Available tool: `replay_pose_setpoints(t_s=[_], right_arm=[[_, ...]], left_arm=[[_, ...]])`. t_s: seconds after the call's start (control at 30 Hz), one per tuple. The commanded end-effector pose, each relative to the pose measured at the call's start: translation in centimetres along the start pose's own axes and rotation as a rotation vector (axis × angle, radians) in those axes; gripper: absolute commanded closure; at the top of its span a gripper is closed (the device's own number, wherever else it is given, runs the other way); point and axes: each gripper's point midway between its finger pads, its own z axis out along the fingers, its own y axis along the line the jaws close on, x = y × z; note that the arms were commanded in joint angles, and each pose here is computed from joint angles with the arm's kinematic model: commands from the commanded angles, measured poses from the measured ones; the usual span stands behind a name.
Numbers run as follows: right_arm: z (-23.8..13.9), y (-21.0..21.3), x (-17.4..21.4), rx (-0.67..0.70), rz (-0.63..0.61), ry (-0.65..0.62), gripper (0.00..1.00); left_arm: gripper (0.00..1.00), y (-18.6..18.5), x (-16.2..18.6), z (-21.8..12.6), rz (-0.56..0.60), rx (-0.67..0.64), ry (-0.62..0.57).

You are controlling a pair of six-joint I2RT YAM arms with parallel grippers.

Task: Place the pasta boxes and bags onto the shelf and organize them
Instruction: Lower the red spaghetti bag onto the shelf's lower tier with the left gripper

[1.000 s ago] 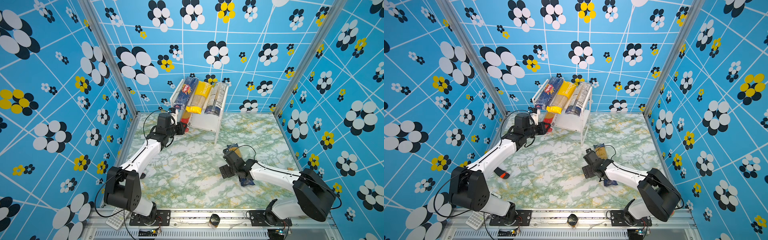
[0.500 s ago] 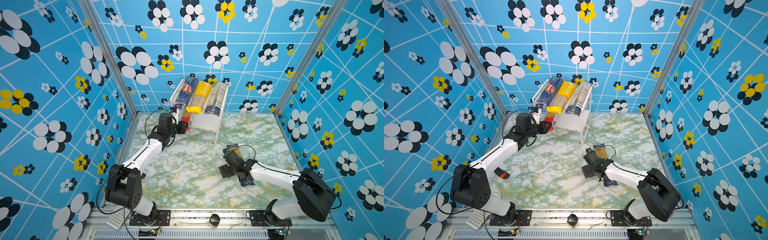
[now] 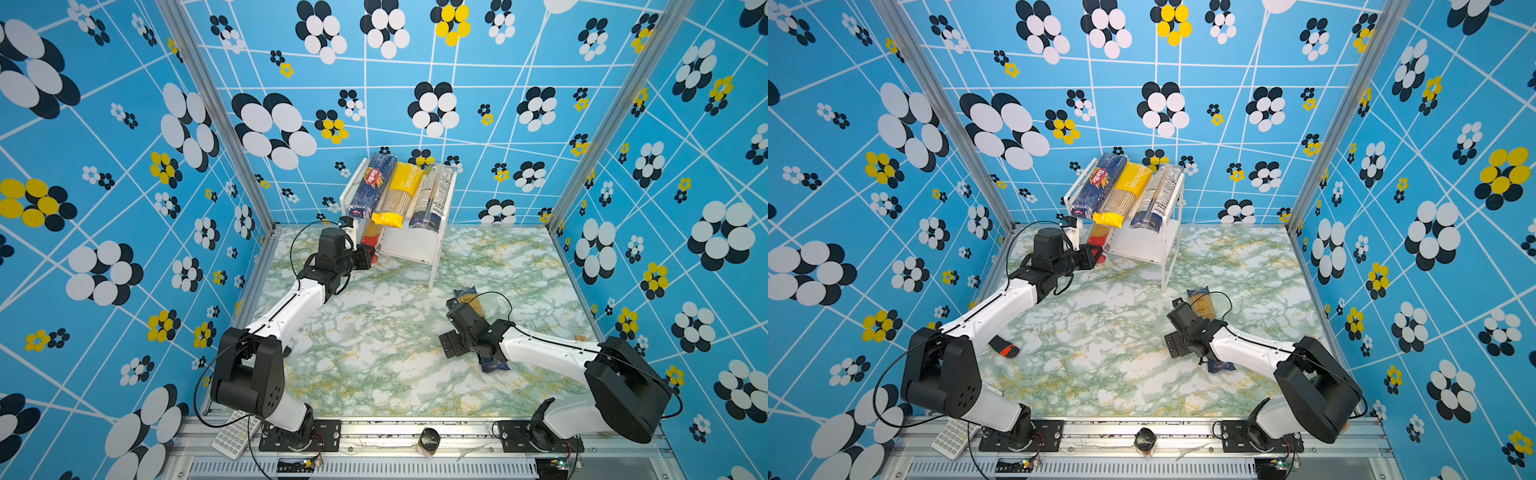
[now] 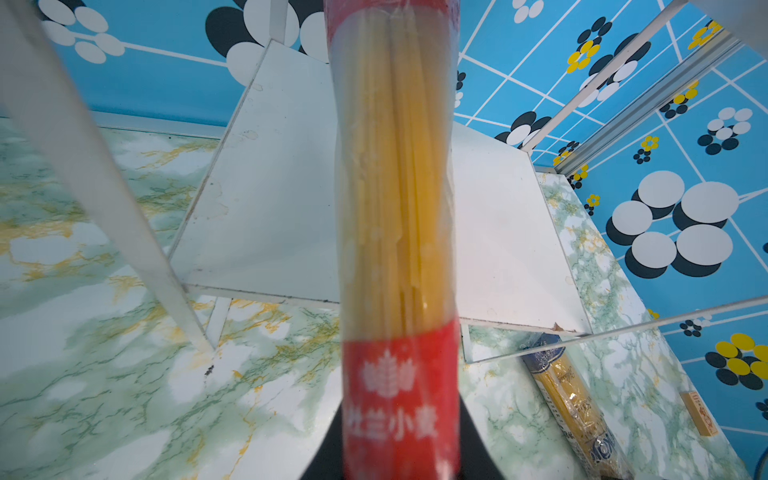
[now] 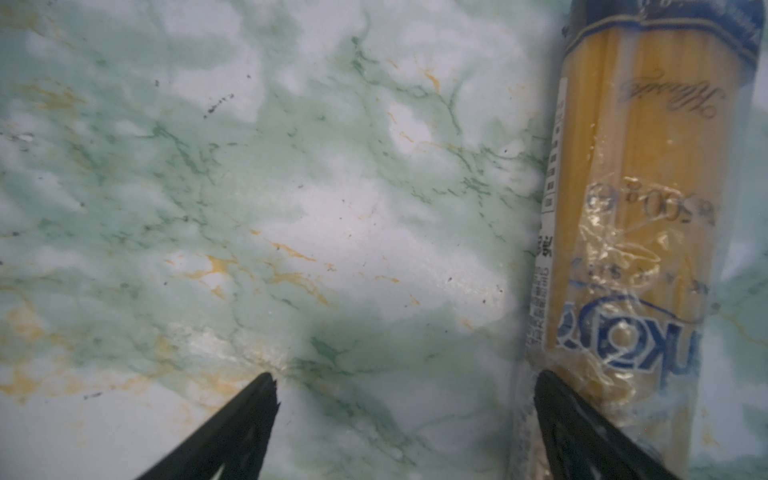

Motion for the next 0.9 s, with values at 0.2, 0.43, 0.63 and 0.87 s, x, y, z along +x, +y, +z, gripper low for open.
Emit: replay_pose_setpoints(t_s=[0.2, 0.43, 0.63, 0.87], right_arm=[[0.1, -0.3, -0.2, 0.014, 0.008, -0.004, 0.01], [0.2, -0.3, -0.2, 0.014, 0.007, 0.001, 0.01], [0.3, -0.3, -0.2, 0.014, 0.008, 0.003, 0.01], [0.4, -0.2, 0.1, 0.013, 0.007, 0.009, 0.01]], left_arm=[[0.81, -2.3, -5.1, -1.0, 0.102, 0.062, -0.202], [0.78, -2.0, -4.9, -0.6, 0.1, 0.059, -0.195], [0.73, -2.0, -4.6, -0.2, 0.099, 0.066, -0.189], [0.68, -1.9, -4.6, -0.2, 0.098, 0.067, -0.195]])
